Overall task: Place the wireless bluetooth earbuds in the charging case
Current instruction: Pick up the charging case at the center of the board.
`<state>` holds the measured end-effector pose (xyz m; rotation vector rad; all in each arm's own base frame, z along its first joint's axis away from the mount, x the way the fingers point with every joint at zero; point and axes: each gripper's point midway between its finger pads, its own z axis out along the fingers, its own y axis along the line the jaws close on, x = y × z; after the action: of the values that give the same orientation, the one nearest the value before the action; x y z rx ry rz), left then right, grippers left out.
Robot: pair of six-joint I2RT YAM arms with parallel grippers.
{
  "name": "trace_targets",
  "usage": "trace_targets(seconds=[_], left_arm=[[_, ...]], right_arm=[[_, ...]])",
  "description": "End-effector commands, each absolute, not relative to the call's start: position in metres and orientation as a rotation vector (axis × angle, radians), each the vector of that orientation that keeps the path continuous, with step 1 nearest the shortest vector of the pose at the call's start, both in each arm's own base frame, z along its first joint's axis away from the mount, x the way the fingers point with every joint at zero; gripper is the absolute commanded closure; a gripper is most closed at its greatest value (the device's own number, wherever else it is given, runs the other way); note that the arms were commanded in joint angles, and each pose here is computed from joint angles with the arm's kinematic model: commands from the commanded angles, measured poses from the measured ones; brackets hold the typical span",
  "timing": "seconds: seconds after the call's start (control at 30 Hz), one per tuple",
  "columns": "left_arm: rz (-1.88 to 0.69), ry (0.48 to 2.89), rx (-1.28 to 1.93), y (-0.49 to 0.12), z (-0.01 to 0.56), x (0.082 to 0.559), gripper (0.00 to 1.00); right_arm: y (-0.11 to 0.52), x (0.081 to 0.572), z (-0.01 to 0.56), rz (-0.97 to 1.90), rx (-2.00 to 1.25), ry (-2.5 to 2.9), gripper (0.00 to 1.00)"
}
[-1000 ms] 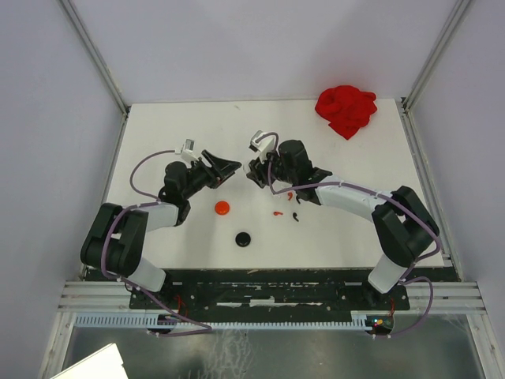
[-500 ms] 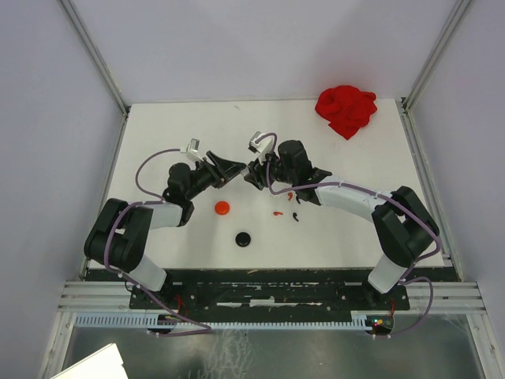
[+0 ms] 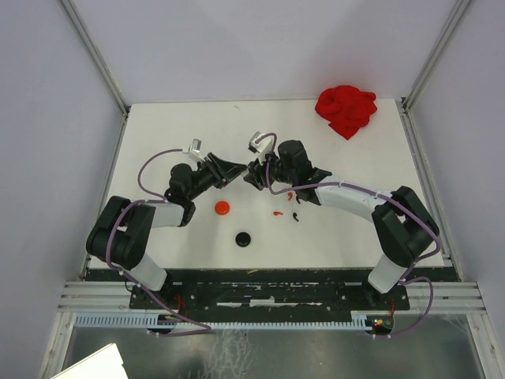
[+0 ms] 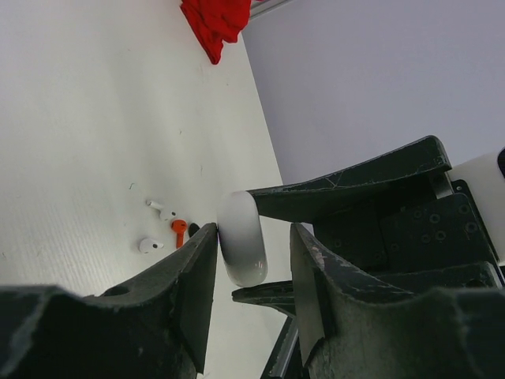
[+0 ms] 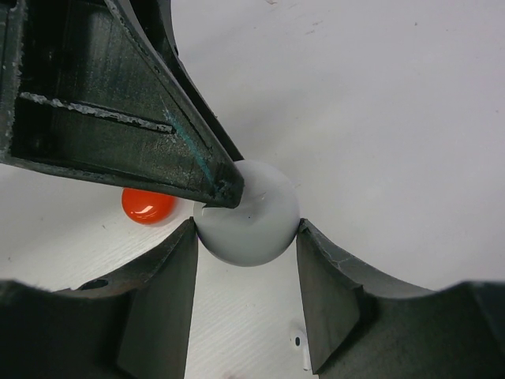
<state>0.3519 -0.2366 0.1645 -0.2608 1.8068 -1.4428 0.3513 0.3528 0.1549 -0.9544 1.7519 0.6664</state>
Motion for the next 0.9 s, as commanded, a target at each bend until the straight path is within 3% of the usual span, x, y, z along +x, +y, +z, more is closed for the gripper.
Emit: trace_targets(seconds=[0.0,0.23,0.4,0.43,0.53,0.57,0.87], left_arm=[[-1.492,1.733,-0.223,-0.242,0.185,0.354,0.53],[-1.508,1.726,-0.217,-0.243,0.186,0.353,0.66],[-1.515,1.724,-0.216,-0.244,0.185,0.352,0.81],[-1.516,1.725,-0.219,-0.244,0.185,0.352,0.86],[-1.513,1.723,-0.23,-0.243,0.185,0.354,0.97],[-1.509,1.723,-0.233,-0.243,0.185,0.355,0.97],[-1.509,1.714,-0.223,-0.245,0.188,0.36,0.97]], right_arm=[[0.358,0.354,0.187,0.693,-0.927,1.657,0.8],[0.358,0.355,0.186,0.692,-0.926,1.659,0.79],[0.358,0.355,0.186,0.694,-0.924,1.659,0.77],[0.358,0.356,0.186,0.693,-0.92,1.659,0.68],[0.354,0.357,0.192,0.697,-0.888,1.666,0.27],[0.351,0.358,0.196,0.697,-0.868,1.669,0.21],[0.302,0.359,0.239,0.72,-0.607,1.687,0.02]])
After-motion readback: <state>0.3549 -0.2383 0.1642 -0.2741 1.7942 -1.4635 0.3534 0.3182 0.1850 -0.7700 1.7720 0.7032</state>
